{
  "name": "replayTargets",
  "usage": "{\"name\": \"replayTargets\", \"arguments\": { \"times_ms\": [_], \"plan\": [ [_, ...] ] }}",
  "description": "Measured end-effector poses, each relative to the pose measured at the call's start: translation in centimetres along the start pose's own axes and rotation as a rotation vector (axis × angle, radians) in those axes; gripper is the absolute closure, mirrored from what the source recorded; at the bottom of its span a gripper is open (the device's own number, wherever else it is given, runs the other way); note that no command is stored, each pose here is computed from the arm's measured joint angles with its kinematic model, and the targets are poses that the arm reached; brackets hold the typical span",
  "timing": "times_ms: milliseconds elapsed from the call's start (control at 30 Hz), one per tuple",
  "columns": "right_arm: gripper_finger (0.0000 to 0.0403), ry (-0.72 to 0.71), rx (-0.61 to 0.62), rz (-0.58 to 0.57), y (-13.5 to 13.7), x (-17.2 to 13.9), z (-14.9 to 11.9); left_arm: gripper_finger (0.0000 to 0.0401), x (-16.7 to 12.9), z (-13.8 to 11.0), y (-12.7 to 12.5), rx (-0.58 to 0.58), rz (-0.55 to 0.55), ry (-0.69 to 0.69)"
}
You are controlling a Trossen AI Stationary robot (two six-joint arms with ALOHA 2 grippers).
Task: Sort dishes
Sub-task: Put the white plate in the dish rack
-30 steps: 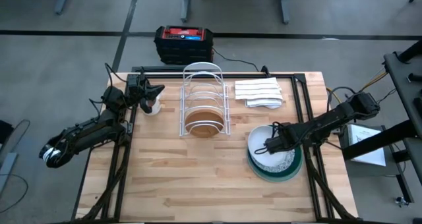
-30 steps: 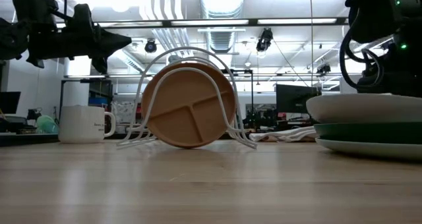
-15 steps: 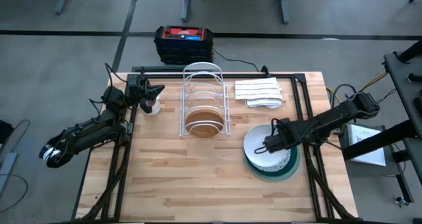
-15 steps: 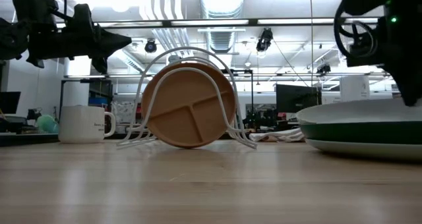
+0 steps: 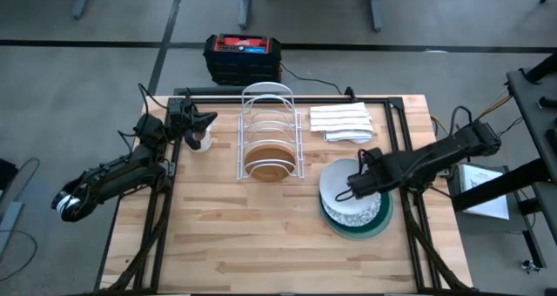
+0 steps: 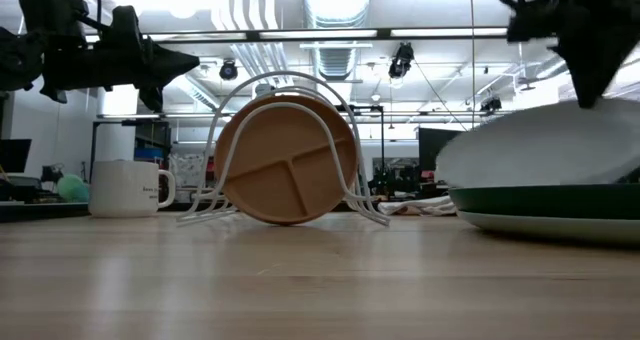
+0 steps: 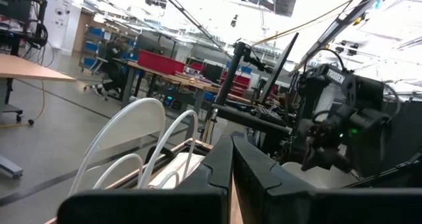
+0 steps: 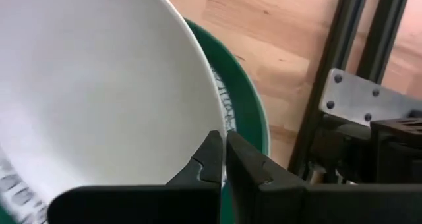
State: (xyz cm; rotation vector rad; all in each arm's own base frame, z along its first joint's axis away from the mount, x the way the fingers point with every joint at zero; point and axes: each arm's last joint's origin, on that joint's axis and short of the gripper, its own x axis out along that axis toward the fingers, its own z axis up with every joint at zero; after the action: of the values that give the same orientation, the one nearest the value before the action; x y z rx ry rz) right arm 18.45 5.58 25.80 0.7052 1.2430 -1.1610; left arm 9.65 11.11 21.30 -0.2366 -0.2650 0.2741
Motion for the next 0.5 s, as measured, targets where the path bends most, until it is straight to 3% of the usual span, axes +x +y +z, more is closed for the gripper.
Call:
{"name": "replayTargets", "arguments": {
  "times_ms": [267, 500],
  "plan": [
    [0.0403, -0.154, -0.037, 0.078, -0.1, -3.8, 1.2, 0.0401, 0.0, 0.0, 0.0, 0.0, 0.0, 0.0],
    [0.0403, -0.504, -0.041, 0.139, 0.2, -5.7, 2.0, 0.0401, 0.0, 0.2, -0.1, 0.007, -0.007, -0.015]
  ]
}}
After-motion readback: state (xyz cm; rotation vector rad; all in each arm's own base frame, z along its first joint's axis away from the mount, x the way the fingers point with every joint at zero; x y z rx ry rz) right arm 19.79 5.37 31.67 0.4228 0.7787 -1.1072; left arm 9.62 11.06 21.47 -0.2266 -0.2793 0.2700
